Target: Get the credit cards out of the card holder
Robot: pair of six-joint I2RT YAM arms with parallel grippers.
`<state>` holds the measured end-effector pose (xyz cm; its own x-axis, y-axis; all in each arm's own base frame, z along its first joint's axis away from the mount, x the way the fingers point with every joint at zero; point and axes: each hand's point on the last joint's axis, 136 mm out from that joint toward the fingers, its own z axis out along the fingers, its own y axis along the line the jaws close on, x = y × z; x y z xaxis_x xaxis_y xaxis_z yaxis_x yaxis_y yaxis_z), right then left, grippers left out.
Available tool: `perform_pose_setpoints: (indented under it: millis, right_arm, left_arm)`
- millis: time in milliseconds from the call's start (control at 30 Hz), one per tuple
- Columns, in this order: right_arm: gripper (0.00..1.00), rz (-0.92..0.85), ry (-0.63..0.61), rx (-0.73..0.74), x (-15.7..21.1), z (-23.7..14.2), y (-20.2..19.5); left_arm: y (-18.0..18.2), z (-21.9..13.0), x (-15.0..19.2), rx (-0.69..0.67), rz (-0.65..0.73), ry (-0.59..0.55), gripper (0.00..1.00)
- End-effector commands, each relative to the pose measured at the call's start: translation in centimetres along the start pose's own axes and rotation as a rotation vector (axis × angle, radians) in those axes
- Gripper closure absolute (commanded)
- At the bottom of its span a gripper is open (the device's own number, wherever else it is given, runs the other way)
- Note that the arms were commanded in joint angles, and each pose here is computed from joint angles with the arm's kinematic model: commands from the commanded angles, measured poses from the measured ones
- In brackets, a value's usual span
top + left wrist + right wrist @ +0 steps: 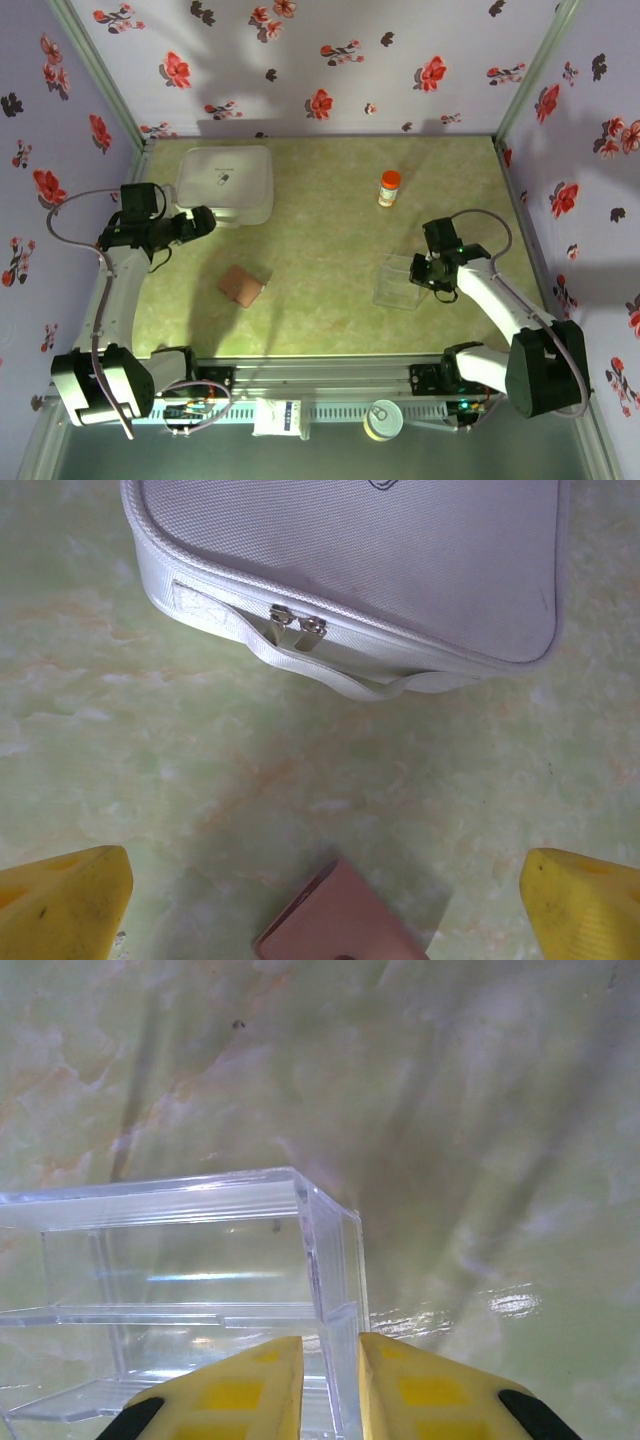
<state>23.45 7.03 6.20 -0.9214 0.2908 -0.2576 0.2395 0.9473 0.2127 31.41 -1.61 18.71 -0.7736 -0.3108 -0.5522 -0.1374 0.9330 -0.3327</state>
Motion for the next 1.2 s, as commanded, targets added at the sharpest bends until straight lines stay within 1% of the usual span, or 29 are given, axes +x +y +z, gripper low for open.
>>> perform_pose_setpoints:
  millis: [0,200,400,600,767,900,1000,1167]
  right_arm:
    - [0.79,0.010,0.014,0.019,0.3,0.5,-0.2]
    - [0.83,0.005,0.021,0.038,0.3,0.8,-0.4]
    - [0.91,-0.004,0.007,0.041,0.1,0.5,-0.2]
    - [0.93,-0.020,-0.006,0.031,-0.8,-0.4,1.0]
    - [0.93,-0.067,-0.028,0.020,-2.8,-1.3,3.9]
    - [0.93,-0.150,-0.035,0.032,-5.1,-1.5,7.6]
    - [0.93,-0.214,-0.033,0.049,-7.0,-1.0,10.6]
    - [0.93,-0.266,-0.032,0.041,-10.3,0.7,15.2]
  left_arm:
    - [-0.1,-0.1,0.1,0.020,0.020,0.001,0.00]
    - [-0.3,-0.1,0.0,0.029,0.017,-0.008,0.00]
    - [-0.6,0.0,0.1,0.047,0.011,0.004,0.00]
    - [-0.6,-0.1,0.2,0.050,0.010,-0.001,0.00]
    - [-0.7,-0.1,0.1,0.055,0.011,-0.003,0.01]
    - [-0.9,-0.1,0.5,0.072,0.008,0.010,0.00]
    - [-1.0,-0.1,0.6,0.077,0.010,0.012,0.01]
    - [-1.0,-0.1,0.6,0.077,0.011,0.013,0.01]
